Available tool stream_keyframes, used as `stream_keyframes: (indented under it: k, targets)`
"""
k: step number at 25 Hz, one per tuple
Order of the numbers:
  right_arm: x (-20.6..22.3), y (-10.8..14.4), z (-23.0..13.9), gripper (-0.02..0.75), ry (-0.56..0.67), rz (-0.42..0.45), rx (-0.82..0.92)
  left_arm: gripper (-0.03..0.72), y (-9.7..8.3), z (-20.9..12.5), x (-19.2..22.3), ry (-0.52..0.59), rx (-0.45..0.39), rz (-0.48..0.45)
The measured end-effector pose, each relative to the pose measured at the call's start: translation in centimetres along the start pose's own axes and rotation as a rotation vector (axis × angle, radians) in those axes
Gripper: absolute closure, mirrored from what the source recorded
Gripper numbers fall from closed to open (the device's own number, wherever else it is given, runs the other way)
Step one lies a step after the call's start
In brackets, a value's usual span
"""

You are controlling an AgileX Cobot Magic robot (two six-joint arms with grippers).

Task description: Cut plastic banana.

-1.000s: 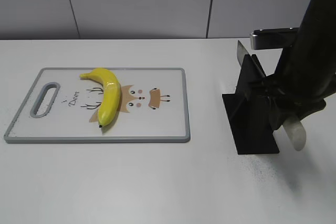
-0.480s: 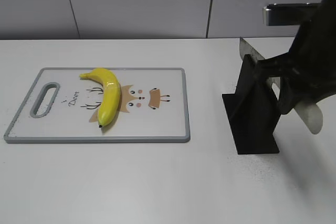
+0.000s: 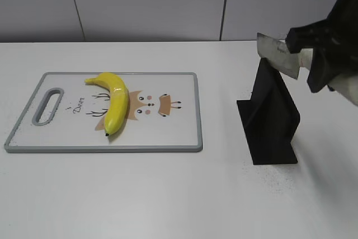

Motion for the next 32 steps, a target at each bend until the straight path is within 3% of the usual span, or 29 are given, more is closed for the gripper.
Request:
stream_keyframes:
  k: [11,16,22,28,32]
  targets:
    - [-5.6,1.4,3.0,0.574,-0.182,0.079,-0.066,0.180,0.0,0.1,0.0,-0.008,0.000,0.004]
    - [-6.6,1.7,3.4,0.574,-0.224,0.074,-0.251,0.180,0.5,1.4,-0.6,-0.096,0.003,0.043]
    - [-5.6,3.0,5.0,0.574,-0.212,0.070,-0.494,0.180,2.4,5.5,-0.1,-0.179,0.003,0.093]
    - [-4.3,6.0,7.1,0.574,-0.216,0.165,-0.831,0.180,4.6,10.4,3.1,-0.091,0.108,0.049]
    - [-2.9,8.0,8.3,0.574,-0.228,0.246,-1.047,0.180,5.8,14.3,6.2,-0.044,0.258,-0.028]
Point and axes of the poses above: a point on each arm's last joint axis where the gripper is mounted, x pointing out along that axis toward the gripper, y along the wrist's bending axis when the last joint is at zero, z = x × y, the point moved 3 cm from there along x, pointing out along that axis toward the gripper, and after that the axes turned 11 degrees about x, right-handed, at the moved point
